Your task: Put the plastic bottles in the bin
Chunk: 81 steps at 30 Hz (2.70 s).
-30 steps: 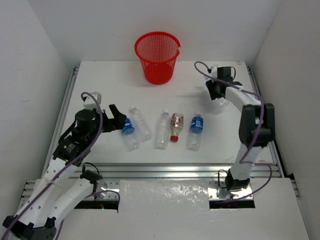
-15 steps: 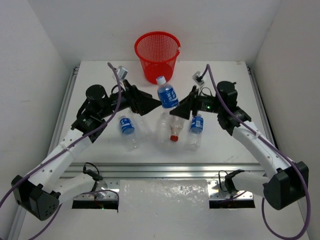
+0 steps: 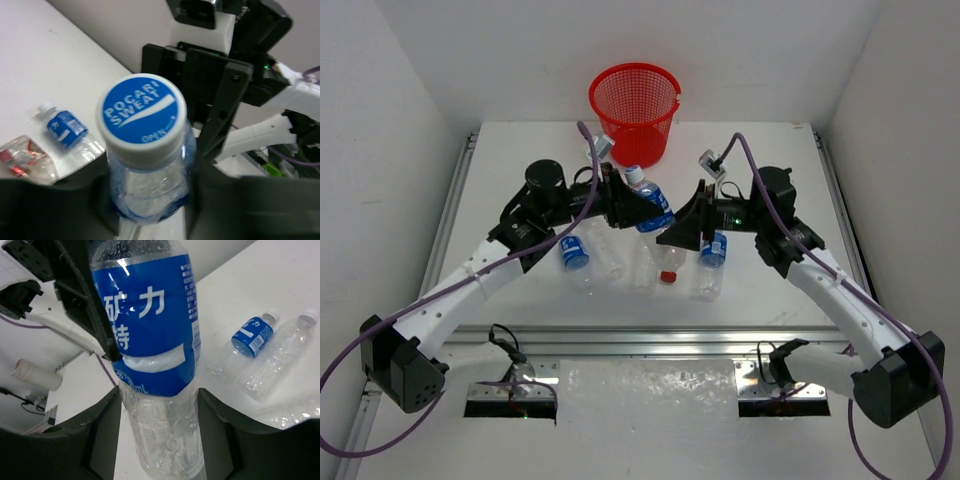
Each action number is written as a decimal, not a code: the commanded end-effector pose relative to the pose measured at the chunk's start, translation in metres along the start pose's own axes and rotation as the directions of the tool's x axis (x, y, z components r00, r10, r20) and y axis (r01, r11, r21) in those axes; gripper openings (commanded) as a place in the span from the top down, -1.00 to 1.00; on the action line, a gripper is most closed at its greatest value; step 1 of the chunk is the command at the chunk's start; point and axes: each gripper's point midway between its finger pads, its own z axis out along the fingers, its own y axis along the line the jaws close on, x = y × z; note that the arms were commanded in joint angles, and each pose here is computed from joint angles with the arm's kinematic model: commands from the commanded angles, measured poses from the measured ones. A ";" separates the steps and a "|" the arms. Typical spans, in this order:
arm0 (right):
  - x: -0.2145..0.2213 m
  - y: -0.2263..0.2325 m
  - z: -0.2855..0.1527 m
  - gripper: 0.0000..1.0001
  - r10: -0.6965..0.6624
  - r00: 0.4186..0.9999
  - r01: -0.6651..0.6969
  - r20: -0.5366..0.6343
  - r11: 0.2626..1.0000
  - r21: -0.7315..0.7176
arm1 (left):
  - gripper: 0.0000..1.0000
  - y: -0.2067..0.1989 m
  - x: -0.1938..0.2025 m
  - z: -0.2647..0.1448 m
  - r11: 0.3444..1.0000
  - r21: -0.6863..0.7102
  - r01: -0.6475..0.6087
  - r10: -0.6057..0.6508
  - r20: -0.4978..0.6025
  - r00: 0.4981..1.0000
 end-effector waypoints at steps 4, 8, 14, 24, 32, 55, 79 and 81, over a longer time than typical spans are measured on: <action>-0.023 -0.011 -0.014 -0.98 -0.079 0.995 0.066 0.067 0.982 0.179 | 1.00 -0.005 -0.071 0.003 0.986 -0.137 -0.092 0.114 0.167 0.979; 0.017 -0.072 -0.074 -0.98 0.018 0.993 -0.090 0.119 0.765 0.638 | 1.00 0.079 -0.134 -0.031 0.760 -0.647 0.060 0.181 0.299 0.937; 0.053 -0.077 -0.128 -0.98 -0.027 0.978 -0.147 0.206 0.609 0.779 | 1.00 0.173 -0.238 -0.053 0.551 -0.809 0.203 0.359 0.450 0.818; 0.122 -0.088 -0.122 -0.98 0.130 0.983 -0.184 0.132 0.620 0.763 | -0.90 0.278 -0.298 0.027 0.544 -0.836 0.072 0.516 0.401 0.757; 0.128 -0.135 -0.120 -0.98 0.204 0.958 -0.274 0.199 0.464 0.843 | -0.99 0.172 -0.338 -0.020 0.604 -0.792 0.088 0.530 0.482 0.698; 0.165 -0.185 -0.110 0.79 0.265 0.959 -0.195 0.096 0.376 0.906 | -0.99 0.049 0.042 -0.063 0.922 -0.382 0.058 -0.030 0.077 0.997; 0.081 0.032 -0.050 0.76 -0.270 0.954 0.272 0.129 0.962 0.003 | -0.05 -0.058 0.040 0.038 0.989 0.113 -0.100 0.090 0.089 0.992; 0.075 0.027 -0.052 0.29 -0.283 0.946 0.277 0.160 0.959 0.061 | 1.00 -0.053 0.033 0.042 0.993 0.067 -0.098 0.092 0.094 0.991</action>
